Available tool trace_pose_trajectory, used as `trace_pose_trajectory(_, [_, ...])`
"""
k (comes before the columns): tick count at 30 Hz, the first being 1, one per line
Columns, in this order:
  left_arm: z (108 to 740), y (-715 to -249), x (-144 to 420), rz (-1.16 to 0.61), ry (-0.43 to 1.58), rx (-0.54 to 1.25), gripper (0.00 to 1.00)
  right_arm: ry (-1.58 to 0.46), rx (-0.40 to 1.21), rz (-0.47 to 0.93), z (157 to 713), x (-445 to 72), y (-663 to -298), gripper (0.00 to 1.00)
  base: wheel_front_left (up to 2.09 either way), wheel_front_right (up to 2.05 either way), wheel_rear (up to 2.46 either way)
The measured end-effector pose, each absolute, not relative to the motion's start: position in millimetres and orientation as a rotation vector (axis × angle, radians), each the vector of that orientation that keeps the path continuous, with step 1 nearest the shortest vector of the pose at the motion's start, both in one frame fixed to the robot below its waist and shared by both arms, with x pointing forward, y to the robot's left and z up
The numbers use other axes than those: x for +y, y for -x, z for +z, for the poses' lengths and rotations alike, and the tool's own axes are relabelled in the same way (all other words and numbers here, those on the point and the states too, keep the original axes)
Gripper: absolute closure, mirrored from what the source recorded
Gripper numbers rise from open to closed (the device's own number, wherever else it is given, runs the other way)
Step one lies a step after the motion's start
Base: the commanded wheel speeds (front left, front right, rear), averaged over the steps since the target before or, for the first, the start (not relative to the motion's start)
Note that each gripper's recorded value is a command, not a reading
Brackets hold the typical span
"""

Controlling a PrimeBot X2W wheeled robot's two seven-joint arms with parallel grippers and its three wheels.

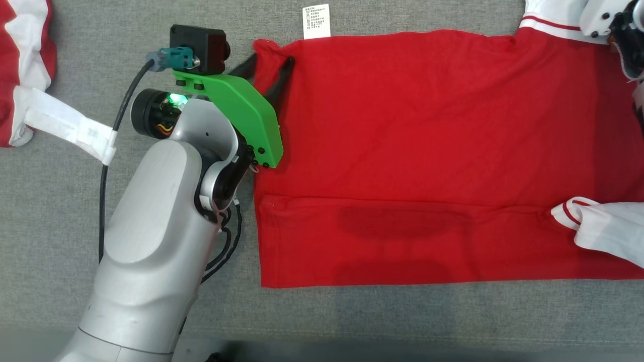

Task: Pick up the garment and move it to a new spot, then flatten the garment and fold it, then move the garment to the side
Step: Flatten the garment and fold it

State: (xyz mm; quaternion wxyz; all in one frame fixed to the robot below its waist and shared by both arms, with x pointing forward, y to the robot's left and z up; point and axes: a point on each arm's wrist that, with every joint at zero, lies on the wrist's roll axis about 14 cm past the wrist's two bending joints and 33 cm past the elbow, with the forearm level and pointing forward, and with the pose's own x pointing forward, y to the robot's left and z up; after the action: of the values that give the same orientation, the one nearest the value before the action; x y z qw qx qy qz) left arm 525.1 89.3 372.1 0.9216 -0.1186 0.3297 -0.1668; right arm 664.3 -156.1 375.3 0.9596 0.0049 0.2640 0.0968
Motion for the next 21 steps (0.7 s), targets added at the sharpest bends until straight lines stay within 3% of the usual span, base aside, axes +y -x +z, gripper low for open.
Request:
trace_pose_trajectory(9, [383.3,-529.2,89.0,-0.336,0.253,0.607,1.0,-0.043,0.456,0.21,393.7,-153.9,-659.7,1.0,0.0,0.0,0.0])
trace_pose_trajectory(21, [416.6,-523.2,90.4,-0.333,0.249,0.507,1.0,-0.068,0.24,0.212,464.4,-180.5,-640.1,1.0,0.0,0.0,0.0])
